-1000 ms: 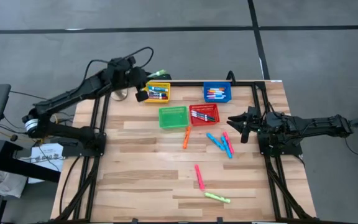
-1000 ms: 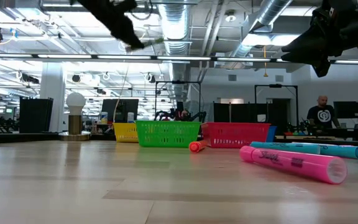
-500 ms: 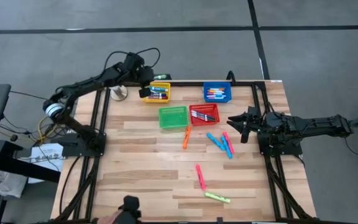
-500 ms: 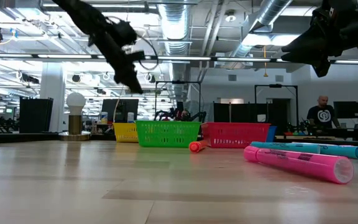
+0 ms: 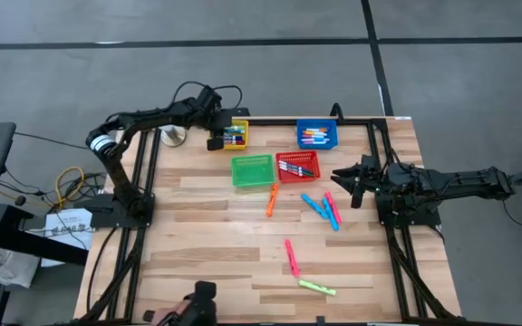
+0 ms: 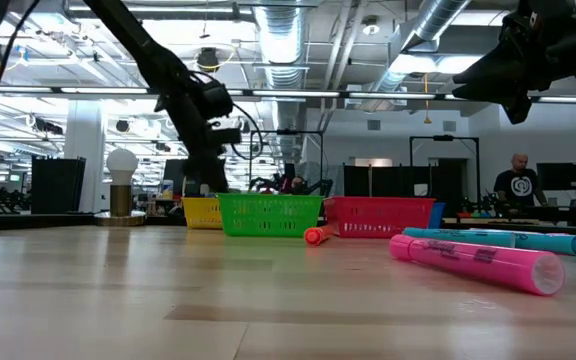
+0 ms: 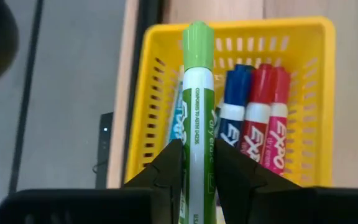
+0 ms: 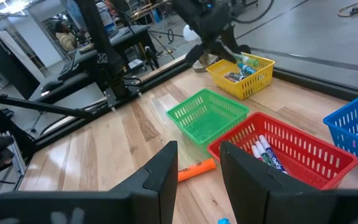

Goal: Pick & Place Markers
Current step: Put the light green marker pen into the yellow bin, then put the top large pink highlighter pen into the green bin

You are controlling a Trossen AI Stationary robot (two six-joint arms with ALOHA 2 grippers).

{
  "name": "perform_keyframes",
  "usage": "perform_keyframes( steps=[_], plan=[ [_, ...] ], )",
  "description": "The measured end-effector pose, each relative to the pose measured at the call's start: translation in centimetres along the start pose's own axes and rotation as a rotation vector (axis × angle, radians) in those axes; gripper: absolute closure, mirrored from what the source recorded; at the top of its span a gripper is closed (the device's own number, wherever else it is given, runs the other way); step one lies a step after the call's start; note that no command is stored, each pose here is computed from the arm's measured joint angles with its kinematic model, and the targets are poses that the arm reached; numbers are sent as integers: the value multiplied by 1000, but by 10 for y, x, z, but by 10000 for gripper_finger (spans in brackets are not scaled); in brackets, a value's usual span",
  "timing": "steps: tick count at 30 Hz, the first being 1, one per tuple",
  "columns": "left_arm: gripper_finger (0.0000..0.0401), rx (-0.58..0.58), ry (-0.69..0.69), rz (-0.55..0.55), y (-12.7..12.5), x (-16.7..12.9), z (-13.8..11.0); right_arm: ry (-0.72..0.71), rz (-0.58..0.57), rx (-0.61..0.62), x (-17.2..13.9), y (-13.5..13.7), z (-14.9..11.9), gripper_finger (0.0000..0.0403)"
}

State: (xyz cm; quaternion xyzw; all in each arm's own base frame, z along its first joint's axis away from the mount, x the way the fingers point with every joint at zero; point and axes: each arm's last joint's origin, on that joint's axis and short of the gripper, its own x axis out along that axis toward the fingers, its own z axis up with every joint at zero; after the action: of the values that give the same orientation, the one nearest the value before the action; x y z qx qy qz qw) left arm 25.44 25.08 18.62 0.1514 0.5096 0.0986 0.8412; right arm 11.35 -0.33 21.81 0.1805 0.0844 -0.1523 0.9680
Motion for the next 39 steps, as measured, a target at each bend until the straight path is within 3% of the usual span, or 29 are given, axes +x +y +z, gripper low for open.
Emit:
perform_keyframes(
  steps=[7, 22, 31, 35, 39],
  plan=[
    [329, -6, 25, -46, -4, 17, -6, 0, 0, 0, 0, 0, 0, 292],
    [318, -6, 29, -38, -3, 17, -6, 0, 0, 0, 0, 0, 0, 292],
    [276, -8, 31, -36, -3, 17, -6, 0, 0, 0, 0, 0, 0, 292],
    [253, -6, 52, -2, -2, 15, -5, 0, 0, 0, 0, 0, 0, 292],
    [238, 10, 80, 104, 0, -2, 3, 1, 2, 0, 0, 0, 0, 292]
  ],
)
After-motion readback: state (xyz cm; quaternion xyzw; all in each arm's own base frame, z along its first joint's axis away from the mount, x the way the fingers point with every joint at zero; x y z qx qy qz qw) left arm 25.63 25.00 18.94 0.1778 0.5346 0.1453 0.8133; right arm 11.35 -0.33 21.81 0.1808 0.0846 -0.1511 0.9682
